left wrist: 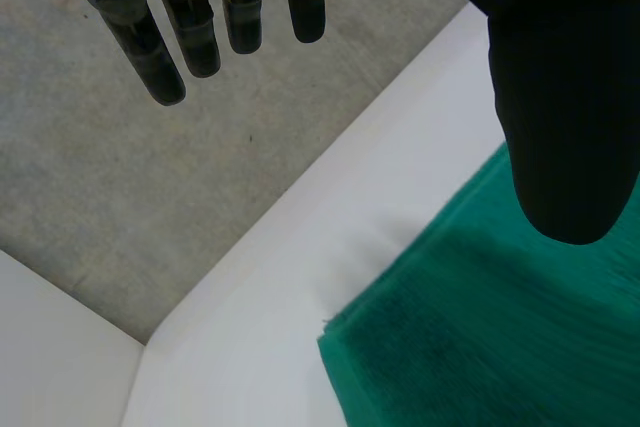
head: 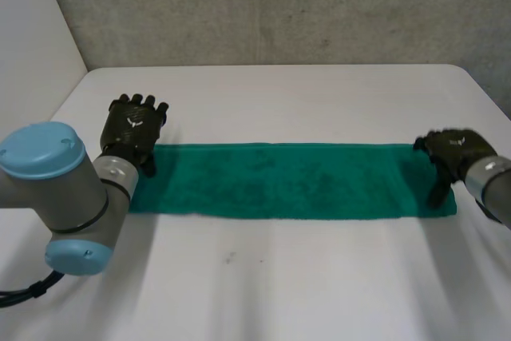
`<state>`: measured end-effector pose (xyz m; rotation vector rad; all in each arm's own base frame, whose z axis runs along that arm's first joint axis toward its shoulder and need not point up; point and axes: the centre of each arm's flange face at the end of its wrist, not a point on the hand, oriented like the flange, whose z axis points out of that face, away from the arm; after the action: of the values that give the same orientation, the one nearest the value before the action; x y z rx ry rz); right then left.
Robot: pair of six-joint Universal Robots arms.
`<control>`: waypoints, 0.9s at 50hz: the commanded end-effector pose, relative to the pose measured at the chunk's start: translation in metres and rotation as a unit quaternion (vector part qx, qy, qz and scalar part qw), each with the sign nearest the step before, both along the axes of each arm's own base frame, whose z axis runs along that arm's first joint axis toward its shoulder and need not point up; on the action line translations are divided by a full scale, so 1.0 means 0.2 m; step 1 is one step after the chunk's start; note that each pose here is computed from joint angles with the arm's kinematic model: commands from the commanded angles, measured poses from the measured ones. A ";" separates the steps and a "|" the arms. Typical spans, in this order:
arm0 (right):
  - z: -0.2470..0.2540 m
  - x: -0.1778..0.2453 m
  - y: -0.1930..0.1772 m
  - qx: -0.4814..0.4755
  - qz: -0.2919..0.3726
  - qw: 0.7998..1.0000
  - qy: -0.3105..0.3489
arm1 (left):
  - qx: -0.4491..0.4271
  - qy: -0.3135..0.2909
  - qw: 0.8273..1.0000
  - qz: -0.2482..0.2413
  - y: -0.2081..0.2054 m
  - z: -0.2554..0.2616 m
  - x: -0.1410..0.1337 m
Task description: Fold the towel.
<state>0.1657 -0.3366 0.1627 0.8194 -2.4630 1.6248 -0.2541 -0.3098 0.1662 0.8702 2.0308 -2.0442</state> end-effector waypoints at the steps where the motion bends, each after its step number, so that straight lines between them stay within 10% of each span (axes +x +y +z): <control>1: -0.09 -0.09 -0.01 0.018 -0.001 1.000 -0.016 | 0.011 -0.004 1.000 -0.001 0.03 -0.03 0.01; 16: 0.00 -0.41 -0.24 -0.095 -0.130 0.984 0.078 | 0.007 -0.002 1.000 0.005 0.05 0.00 0.03; 25: 0.15 -0.33 -0.27 -0.150 -0.085 0.971 0.166 | 0.014 0.011 1.000 0.011 0.06 0.01 0.05; 33: 0.34 0.37 -0.05 -0.237 0.119 0.960 0.084 | 0.016 0.037 0.999 0.016 0.07 0.04 0.07; 45: 0.06 1.23 0.67 -0.220 0.444 0.869 -0.001 | 0.005 0.052 0.998 0.022 0.08 0.10 0.08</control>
<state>0.3524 -0.2661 0.2186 1.6569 -1.6612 2.2522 -0.2372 -0.2951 0.1830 0.7349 2.1016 -2.0885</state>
